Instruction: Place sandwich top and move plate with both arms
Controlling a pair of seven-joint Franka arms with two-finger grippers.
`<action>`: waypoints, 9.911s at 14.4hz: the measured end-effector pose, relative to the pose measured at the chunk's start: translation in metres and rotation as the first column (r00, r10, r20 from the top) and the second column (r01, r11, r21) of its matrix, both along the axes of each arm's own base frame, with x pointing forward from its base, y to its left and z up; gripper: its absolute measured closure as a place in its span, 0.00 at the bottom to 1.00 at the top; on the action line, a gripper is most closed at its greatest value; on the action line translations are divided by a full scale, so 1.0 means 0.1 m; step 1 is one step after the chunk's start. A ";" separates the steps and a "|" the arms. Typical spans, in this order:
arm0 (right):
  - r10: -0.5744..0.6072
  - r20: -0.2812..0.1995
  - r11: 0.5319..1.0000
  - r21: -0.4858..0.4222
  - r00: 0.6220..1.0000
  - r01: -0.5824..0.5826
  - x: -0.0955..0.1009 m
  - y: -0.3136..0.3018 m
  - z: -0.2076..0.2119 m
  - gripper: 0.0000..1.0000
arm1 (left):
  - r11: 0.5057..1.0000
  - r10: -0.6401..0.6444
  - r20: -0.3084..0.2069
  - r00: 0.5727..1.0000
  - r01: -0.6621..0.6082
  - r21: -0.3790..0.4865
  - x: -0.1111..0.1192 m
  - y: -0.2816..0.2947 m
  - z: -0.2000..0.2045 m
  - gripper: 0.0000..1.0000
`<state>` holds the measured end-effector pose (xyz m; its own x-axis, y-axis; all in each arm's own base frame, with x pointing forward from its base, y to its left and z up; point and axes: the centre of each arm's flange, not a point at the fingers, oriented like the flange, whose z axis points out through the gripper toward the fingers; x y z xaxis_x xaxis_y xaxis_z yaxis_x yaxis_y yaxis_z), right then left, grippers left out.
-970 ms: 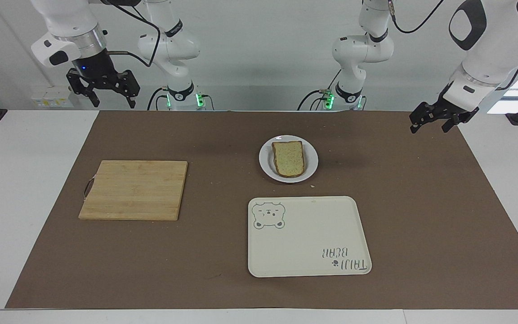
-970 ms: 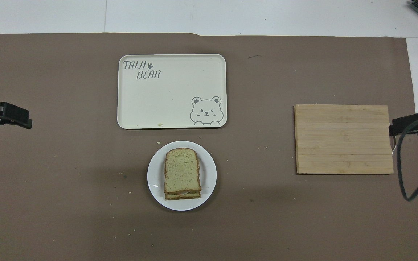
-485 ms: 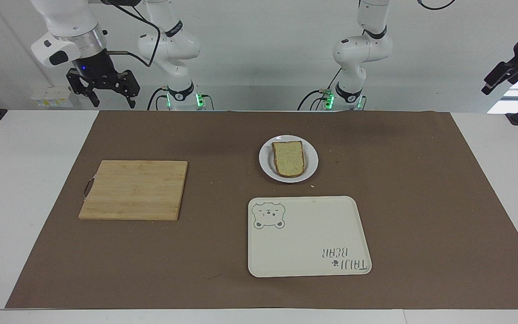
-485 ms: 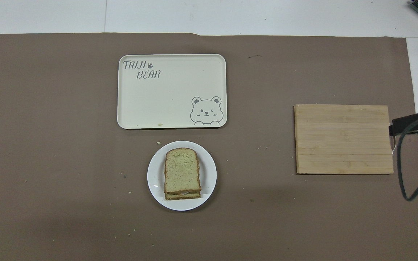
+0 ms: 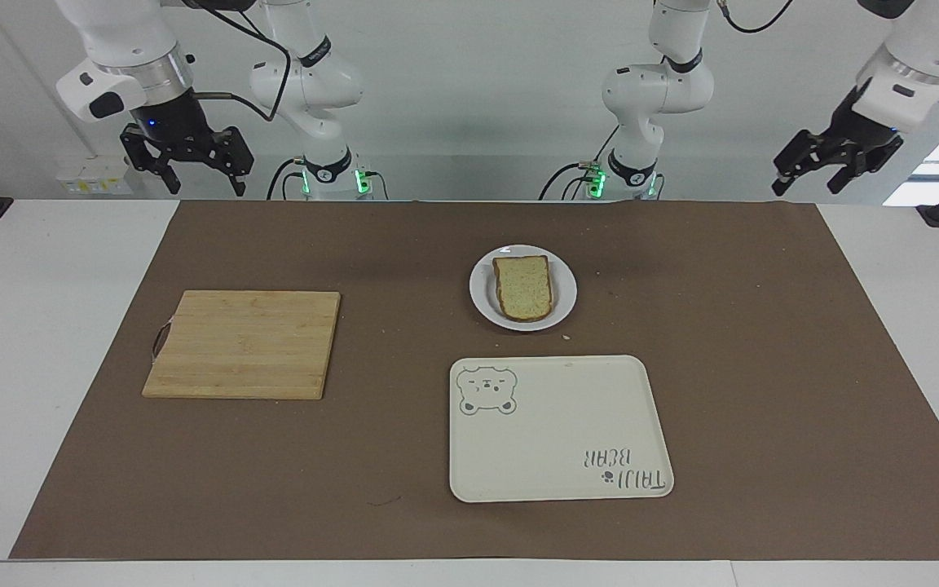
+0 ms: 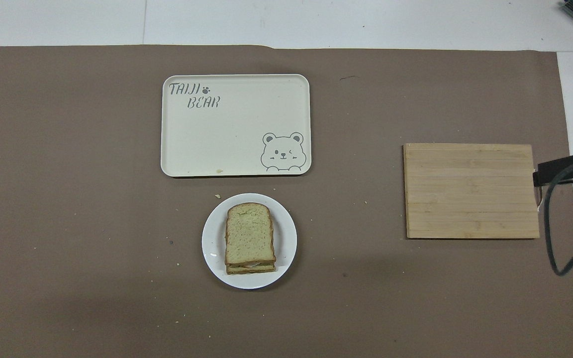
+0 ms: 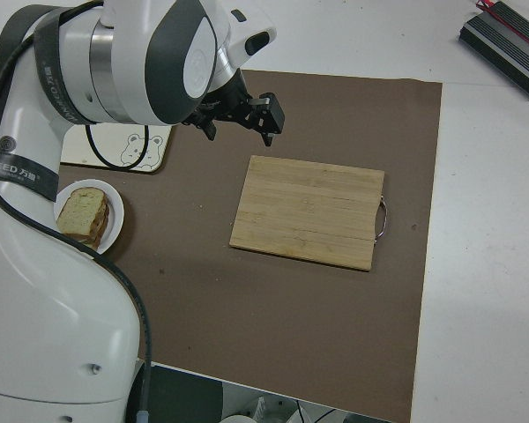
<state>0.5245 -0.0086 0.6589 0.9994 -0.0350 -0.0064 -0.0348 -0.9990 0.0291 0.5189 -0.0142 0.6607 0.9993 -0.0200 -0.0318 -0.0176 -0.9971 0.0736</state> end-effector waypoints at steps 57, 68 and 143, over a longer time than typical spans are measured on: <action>0.000 0.000 1.000 0.000 1.000 0.000 0.00 0.00 0.00 0.00 | 0.861 -0.049 0.016 0.999 0.050 -0.506 -0.59 -0.70 -2.88 0.00; 0.000 0.000 1.000 0.000 1.000 0.000 0.00 0.00 0.00 0.00 | 0.850 0.017 -0.033 0.999 -0.032 -0.525 -1.01 -1.38 -3.68 0.03; -0.003 0.000 1.000 0.000 1.000 0.003 0.00 -0.01 0.00 0.00 | 0.992 -0.069 -0.037 0.997 0.072 0.100 0.56 -0.07 -0.43 0.00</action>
